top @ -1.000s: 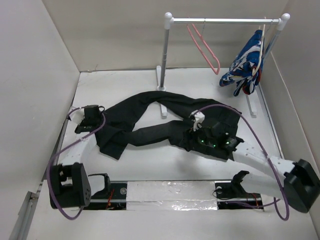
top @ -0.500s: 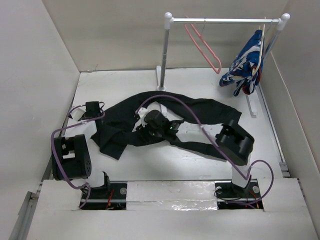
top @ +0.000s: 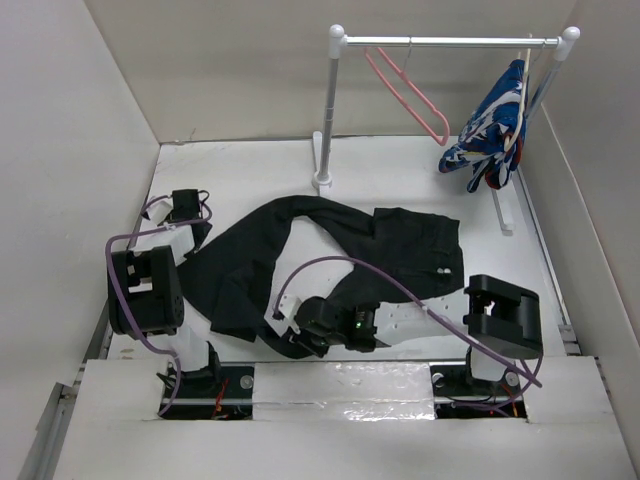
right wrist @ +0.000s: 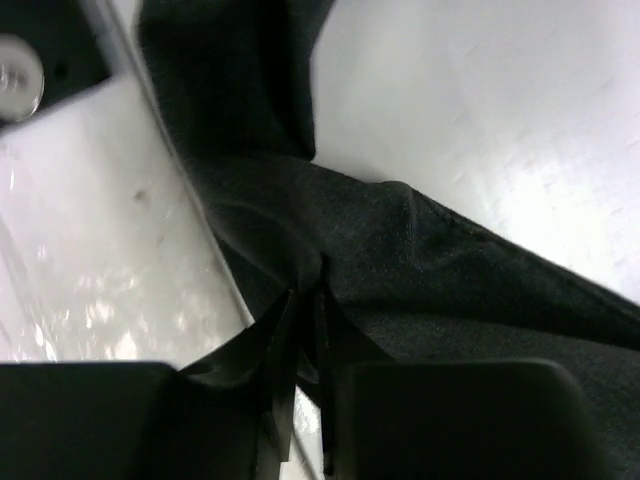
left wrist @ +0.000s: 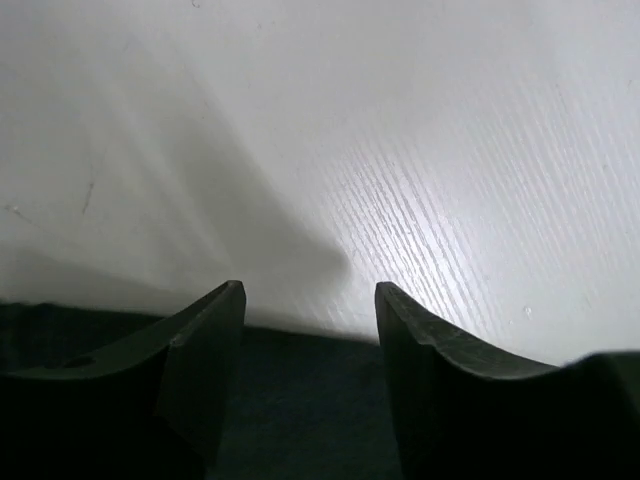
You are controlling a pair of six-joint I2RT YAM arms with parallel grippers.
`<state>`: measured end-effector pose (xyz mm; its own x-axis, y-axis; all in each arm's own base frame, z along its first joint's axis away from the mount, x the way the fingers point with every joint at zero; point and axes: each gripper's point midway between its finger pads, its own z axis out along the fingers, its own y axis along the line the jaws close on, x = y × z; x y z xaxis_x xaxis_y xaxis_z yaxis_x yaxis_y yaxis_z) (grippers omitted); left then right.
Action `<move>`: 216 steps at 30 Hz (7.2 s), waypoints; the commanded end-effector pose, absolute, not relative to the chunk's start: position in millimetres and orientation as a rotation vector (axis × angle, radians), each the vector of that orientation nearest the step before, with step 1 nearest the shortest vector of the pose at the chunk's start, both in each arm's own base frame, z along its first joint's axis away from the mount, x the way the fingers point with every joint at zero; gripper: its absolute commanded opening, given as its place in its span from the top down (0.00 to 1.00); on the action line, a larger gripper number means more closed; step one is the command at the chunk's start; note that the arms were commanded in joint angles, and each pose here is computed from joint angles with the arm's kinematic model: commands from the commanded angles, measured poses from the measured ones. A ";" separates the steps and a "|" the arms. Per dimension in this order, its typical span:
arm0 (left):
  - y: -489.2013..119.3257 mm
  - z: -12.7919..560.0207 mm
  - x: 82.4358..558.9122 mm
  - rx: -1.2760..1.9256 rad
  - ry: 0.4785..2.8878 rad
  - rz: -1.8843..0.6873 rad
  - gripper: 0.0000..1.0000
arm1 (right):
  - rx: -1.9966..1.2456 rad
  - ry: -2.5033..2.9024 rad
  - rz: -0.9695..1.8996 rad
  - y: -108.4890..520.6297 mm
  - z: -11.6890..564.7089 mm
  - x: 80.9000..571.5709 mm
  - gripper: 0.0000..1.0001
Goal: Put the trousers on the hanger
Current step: Flatten out the trousers at the center of the board.
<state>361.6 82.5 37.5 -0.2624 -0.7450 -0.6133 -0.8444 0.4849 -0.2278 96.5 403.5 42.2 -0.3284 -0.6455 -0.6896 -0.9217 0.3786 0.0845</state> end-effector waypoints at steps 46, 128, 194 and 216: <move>73.5 110.3 413.1 -1.073 2.048 0.181 1.00 | 0.655 2.007 0.245 -24.3 83.3 353.4 0.03; 100.5 175.9 508.6 -0.913 2.012 0.185 0.84 | 0.715 1.841 0.167 -111.4 183.1 354.2 1.00; 96.4 326.1 307.0 -1.071 1.494 -0.041 1.00 | 0.672 1.794 0.067 -101.3 212.6 304.2 1.00; 93.6 171.0 518.6 -1.022 1.917 0.006 0.09 | 0.772 1.811 0.056 -126.5 196.1 382.2 0.56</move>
